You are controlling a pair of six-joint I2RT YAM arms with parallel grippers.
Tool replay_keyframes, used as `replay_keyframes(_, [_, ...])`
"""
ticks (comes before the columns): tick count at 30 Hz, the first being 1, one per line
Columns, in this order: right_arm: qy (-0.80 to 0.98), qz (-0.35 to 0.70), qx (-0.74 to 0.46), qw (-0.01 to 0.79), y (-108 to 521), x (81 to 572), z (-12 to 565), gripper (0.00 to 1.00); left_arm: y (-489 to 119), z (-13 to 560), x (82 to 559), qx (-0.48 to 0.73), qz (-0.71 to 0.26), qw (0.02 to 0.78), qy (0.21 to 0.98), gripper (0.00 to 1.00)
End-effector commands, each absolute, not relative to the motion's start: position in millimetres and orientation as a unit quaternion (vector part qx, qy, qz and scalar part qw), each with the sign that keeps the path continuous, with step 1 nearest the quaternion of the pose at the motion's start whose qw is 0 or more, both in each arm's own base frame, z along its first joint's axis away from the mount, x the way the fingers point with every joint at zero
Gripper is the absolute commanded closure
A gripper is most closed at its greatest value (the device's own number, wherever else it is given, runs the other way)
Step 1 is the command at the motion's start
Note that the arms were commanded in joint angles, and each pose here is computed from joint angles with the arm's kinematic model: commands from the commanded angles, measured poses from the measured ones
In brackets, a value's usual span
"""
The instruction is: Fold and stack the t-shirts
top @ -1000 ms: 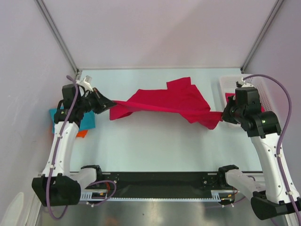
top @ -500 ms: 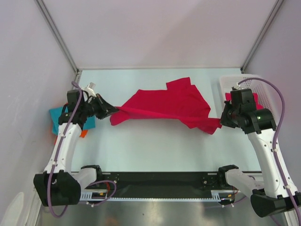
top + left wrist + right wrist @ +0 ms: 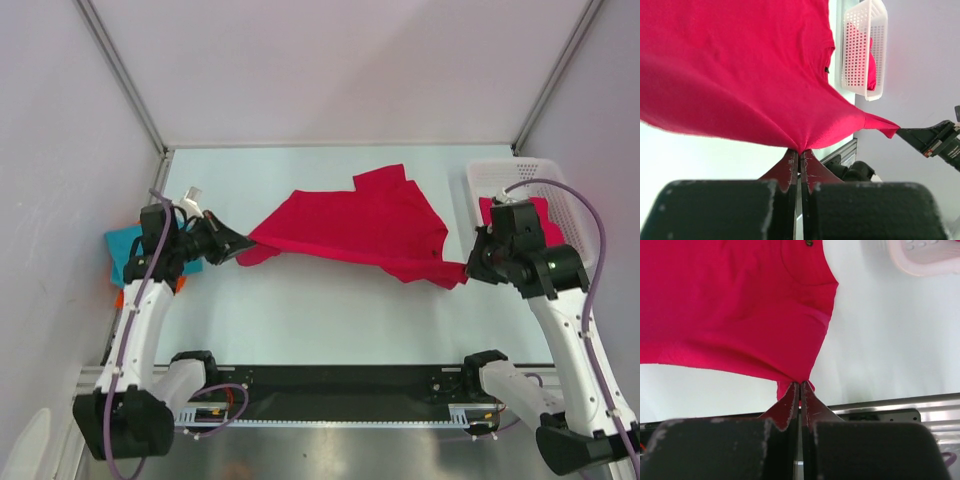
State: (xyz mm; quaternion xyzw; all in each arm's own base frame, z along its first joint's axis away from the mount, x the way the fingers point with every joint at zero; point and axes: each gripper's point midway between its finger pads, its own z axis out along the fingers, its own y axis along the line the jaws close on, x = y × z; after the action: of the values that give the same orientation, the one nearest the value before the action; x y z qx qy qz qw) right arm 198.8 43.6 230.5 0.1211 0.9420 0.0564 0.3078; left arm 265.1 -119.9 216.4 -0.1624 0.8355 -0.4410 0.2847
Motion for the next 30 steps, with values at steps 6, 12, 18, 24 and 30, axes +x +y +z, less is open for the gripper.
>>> replay_keyframes(6, [0.947,0.071,0.13,0.284,46.4,158.1,224.1,1.0,-116.4,207.7,228.3,-0.165,-0.42,0.291,0.844,1.0])
replay_keyframes(12, [0.95,0.063,0.121,0.281,47.8,173.6,214.5,1.0,-116.6,197.7,241.0,-0.18,-0.432,0.299,0.832,1.0])
replay_keyframes(18, [0.951,0.056,0.12,0.279,51.6,244.0,190.2,1.0,-111.2,190.2,293.6,-0.174,-0.427,0.292,0.838,0.99])
replay_keyframes(24, [0.959,0.049,0.123,0.25,55.7,307.9,144.4,1.0,-111.7,152.4,340.6,-0.189,-0.44,0.238,0.845,1.0])
replay_keyframes(30, [0.968,0.04,0.132,0.21,61.5,337.2,107.5,1.0,-118.9,125.3,345.1,-0.206,-0.468,0.201,0.835,1.0])
